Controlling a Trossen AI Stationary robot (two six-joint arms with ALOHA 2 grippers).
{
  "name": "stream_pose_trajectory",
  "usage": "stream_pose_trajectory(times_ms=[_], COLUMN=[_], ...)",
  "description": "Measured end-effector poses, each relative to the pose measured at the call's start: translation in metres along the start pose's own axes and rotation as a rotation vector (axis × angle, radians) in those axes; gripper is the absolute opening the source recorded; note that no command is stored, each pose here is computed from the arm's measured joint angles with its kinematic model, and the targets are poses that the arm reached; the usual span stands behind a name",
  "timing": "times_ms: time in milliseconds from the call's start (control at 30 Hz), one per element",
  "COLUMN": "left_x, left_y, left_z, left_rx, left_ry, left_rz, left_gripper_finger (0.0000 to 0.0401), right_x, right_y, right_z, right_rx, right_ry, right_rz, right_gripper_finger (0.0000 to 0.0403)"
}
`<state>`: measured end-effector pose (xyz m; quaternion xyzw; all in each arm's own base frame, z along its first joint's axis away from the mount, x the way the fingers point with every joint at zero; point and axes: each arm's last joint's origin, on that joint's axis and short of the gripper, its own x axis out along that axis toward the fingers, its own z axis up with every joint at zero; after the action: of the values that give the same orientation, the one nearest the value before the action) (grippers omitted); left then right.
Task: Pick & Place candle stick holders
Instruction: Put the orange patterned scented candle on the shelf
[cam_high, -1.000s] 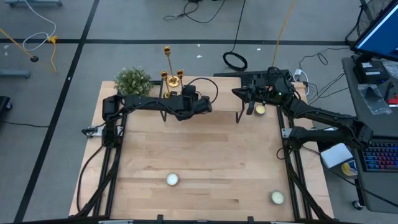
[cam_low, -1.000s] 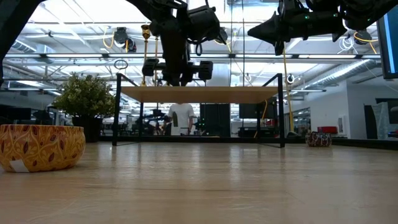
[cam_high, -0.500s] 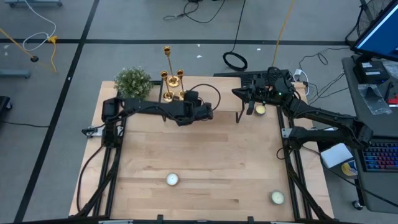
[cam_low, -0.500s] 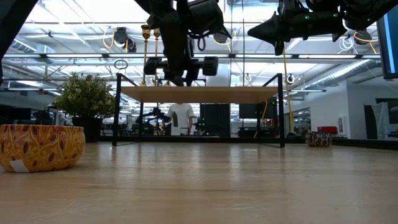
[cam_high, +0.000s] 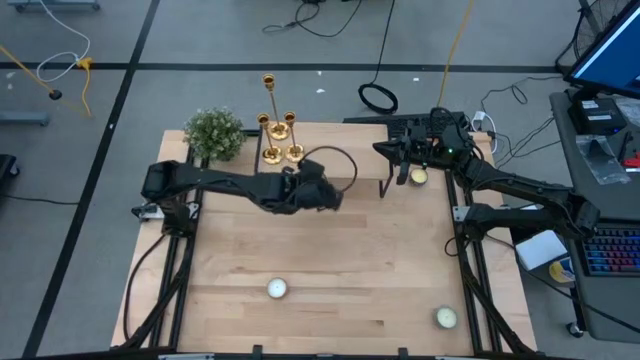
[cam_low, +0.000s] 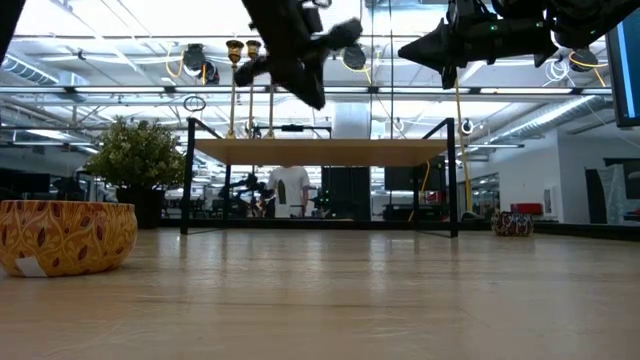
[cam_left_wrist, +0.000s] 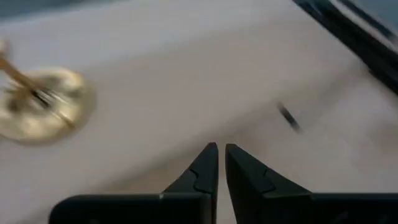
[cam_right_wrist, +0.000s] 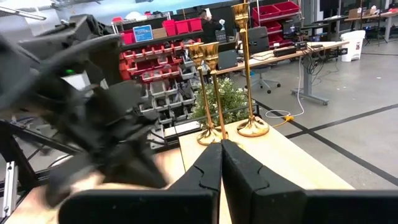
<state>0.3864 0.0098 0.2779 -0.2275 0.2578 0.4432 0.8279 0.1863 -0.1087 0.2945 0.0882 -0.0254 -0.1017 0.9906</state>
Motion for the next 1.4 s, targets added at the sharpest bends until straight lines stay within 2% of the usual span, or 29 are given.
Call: stream_pose_trajectory(times_ms=[233, 333, 633, 833, 1067, 1267, 1400], left_x=[-0.04, -0.058, -0.108, -0.138, -0.163, -0.174, -0.18], left_y=[-0.012, -0.013, -0.014, -0.016, -0.017, -0.018, -0.021], left_z=[-0.017, -0.03, -0.077, -0.104, -0.125, -0.134, -0.137], left_rx=[0.128, 0.134, 0.007, -0.058, -0.105, -0.202, -0.217], left_ry=[0.233, 0.319, 0.474, 0.524, 0.577, 0.605, 0.614], left_rz=[-0.255, -0.281, -0.181, -0.166, -0.18, -0.184, -0.217], left_gripper_finger=[0.0003, 0.001, 0.0003, 0.0018, 0.0003, 0.003, 0.0047], right_x=[0.0, 0.0, 0.0, 0.0, 0.0, 0.0, 0.0], right_y=[0.0, 0.0, 0.0, 0.0, 0.0, 0.0, 0.0], right_z=[0.0, 0.0, 0.0, -0.001, -0.001, -0.001, -0.001], right_rx=[0.002, 0.003, 0.005, 0.006, 0.006, 0.006, 0.006], right_ry=[0.001, 0.0, 0.005, 0.007, 0.007, 0.007, 0.007], right_rz=[0.0, 0.0, 0.0, 0.001, 0.002, 0.002, 0.001], right_gripper_finger=[0.0004, 0.0004, 0.0004, 0.0004, 0.0004, 0.0004, 0.0004])
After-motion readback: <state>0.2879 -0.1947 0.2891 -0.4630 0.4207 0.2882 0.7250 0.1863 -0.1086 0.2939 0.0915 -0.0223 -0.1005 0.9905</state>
